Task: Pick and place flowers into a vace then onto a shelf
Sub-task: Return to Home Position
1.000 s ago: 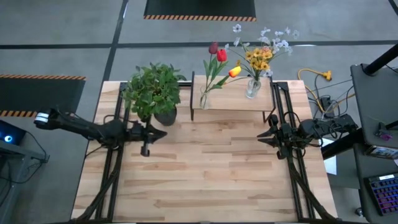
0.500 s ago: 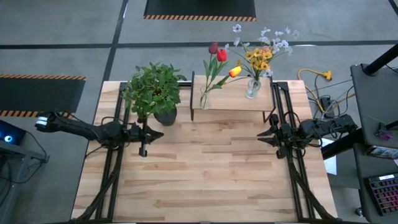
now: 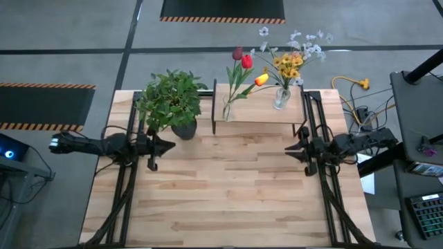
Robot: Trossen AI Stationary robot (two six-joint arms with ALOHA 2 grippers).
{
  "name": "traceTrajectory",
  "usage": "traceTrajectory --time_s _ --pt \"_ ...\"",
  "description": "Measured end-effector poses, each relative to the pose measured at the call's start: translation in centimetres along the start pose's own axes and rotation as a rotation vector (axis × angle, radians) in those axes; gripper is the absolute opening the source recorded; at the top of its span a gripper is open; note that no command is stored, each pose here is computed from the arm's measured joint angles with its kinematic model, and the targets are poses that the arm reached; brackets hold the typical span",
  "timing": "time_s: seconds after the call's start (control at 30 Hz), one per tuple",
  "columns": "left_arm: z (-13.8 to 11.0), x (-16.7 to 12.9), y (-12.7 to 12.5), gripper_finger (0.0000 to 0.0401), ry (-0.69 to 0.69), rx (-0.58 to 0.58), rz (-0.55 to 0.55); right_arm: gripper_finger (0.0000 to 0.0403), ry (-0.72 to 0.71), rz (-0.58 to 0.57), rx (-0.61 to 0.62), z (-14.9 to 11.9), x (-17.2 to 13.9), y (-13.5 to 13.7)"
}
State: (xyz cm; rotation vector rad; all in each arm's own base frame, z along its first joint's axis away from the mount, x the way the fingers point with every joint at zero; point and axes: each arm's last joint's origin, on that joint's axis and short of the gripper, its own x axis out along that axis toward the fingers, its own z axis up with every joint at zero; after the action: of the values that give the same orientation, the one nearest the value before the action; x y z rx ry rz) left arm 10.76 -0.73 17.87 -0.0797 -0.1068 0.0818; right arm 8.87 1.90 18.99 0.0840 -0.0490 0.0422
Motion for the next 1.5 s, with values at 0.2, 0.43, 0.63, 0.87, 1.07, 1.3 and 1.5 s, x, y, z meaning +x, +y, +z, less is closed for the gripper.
traceTrajectory --time_s 0.2,0.43,0.63,0.87,1.07,1.3,1.5 --pt "-0.1 -0.1 0.0 0.0 0.007 0.052 0.0 0.0061 -0.088 0.024 -0.014 -1.0 0.4 0.0" --pt "-0.2 -0.1 0.0 0.0 0.016 0.056 0.006 0.0054 -0.036 -0.09 -0.055 -1.5 0.6 -1.0" --pt "-0.3 -0.1 0.1 0.0 0.032 0.069 0.011 0.0052 -0.024 -0.146 -0.069 -1.6 0.6 -2.2" --pt "-0.5 -0.1 0.1 0.0 0.051 0.098 0.011 0.0052 0.001 -0.112 0.017 -1.8 0.5 -3.3" --pt "-0.4 -0.2 0.1 0.0 0.034 0.11 0.011 0.0052 0.001 -0.102 0.005 -1.7 0.5 -3.5" --pt "-0.2 -0.5 0.1 0.0 0.014 0.109 0.011 0.0052 -0.006 -0.104 0.003 -1.7 0.5 -3.5" --pt "-0.9 -0.4 0.2 0.0 0.085 0.127 0.012 0.0052 0.0 -0.104 -0.044 -1.7 0.5 -3.5"
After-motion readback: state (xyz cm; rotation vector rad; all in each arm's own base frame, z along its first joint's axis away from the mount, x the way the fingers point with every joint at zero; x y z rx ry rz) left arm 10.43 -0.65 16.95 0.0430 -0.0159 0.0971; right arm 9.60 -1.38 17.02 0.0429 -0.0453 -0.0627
